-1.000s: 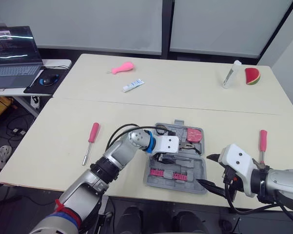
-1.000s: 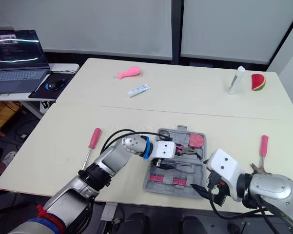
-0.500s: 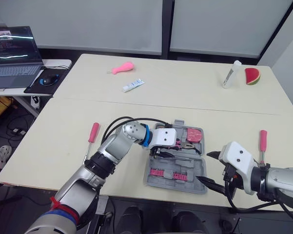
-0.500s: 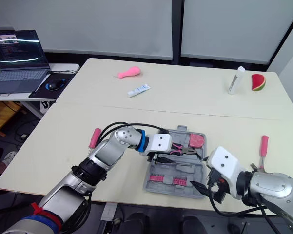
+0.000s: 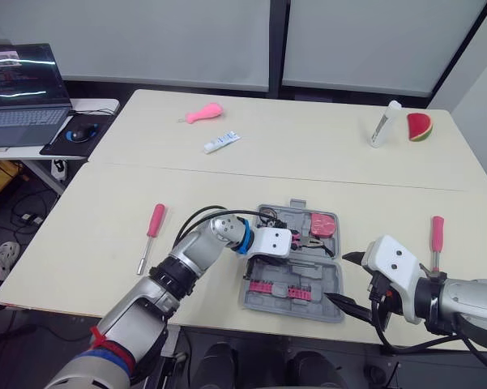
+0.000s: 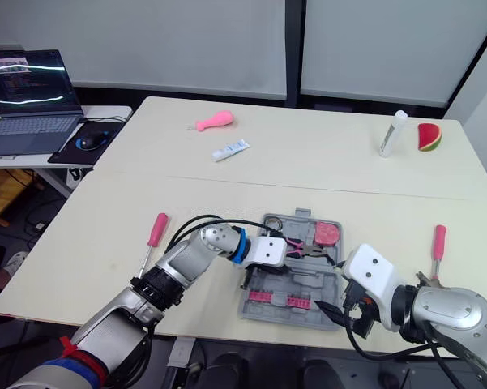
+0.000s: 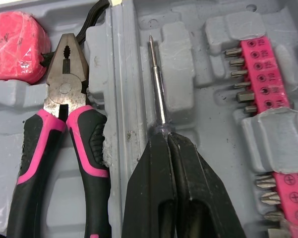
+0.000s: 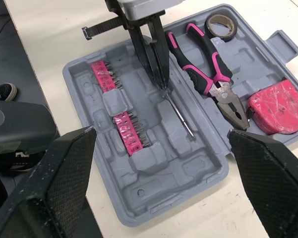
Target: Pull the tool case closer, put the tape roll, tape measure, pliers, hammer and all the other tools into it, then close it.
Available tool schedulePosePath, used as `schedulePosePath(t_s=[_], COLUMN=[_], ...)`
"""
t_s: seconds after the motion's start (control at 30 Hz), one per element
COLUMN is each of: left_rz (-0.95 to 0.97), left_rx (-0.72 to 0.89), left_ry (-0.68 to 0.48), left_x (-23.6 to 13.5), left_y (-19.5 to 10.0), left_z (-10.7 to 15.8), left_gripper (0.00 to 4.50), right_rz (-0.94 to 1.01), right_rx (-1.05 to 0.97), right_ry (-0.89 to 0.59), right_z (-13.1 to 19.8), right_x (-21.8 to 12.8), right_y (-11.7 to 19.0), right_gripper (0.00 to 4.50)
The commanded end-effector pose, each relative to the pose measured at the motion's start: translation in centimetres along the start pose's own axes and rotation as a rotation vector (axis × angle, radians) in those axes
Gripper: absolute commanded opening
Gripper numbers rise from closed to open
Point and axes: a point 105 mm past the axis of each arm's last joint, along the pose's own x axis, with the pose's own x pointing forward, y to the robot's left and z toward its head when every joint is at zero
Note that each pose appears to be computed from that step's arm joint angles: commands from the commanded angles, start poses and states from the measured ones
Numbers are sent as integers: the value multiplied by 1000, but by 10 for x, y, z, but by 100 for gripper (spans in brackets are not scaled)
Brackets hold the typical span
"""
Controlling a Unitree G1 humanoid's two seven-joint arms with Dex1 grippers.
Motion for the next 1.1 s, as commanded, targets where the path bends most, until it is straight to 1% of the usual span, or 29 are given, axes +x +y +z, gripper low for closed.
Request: schedulePosePath(t_s=[0.03, 0.1, 0.23, 0.3, 0.4, 0.5, 0.57, 0.67, 0.7, 0.73, 0.83, 0.9, 1.0, 1.1], left_rz=[-1, 5, 34, 60, 138, 209, 282, 444, 508, 584, 813, 933, 1061, 1164], left_rx=[-9, -11, -38, -59, -97, -191, -255, -390, -413, -425, -553, -625, -711, -800], left_ry=[51, 48, -14, -59, -115, -239, -317, -415, -429, -433, -432, -393, -306, -250], left_x=[7, 7, 1, -8, -29, -61, -90, -132, -142, -154, -188, -206, -221, -230], left_y=[-6, -5, 1, 7, 20, 28, 29, 28, 26, 23, 10, -10, -45, -79], left_z=[-16, -17, -5, 2, 9, 16, 13, 0, -6, -14, -45, -70, -103, -130], left_gripper=[2, 2, 2, 2, 2, 2, 2, 2, 2, 2, 2, 2, 62, 156], right_rz=[-11, -11, -22, -37, -57, -91, -150, -279, -322, -377, -540, -643, -785, -870], right_rx=[-30, -32, -43, -50, -56, -60, -64, -65, -60, -61, -54, -29, 17, 63], right_ry=[-21, -21, -31, -44, -58, -90, -120, -172, -183, -188, -191, -187, -165, -142], right_z=[7, 7, 9, 12, 14, 20, 24, 30, 30, 28, 14, 0, -27, -52], right_x=[-4, -4, -5, -5, -7, -11, -15, -26, -31, -38, -63, -80, -103, -118], right_y=[-1, -1, -3, -6, -10, -17, -28, -51, -58, -68, -92, -102, -111, -110], right_gripper=[450, 450, 450, 450, 450, 450, 450, 450, 450, 450, 450, 450, 450, 450])
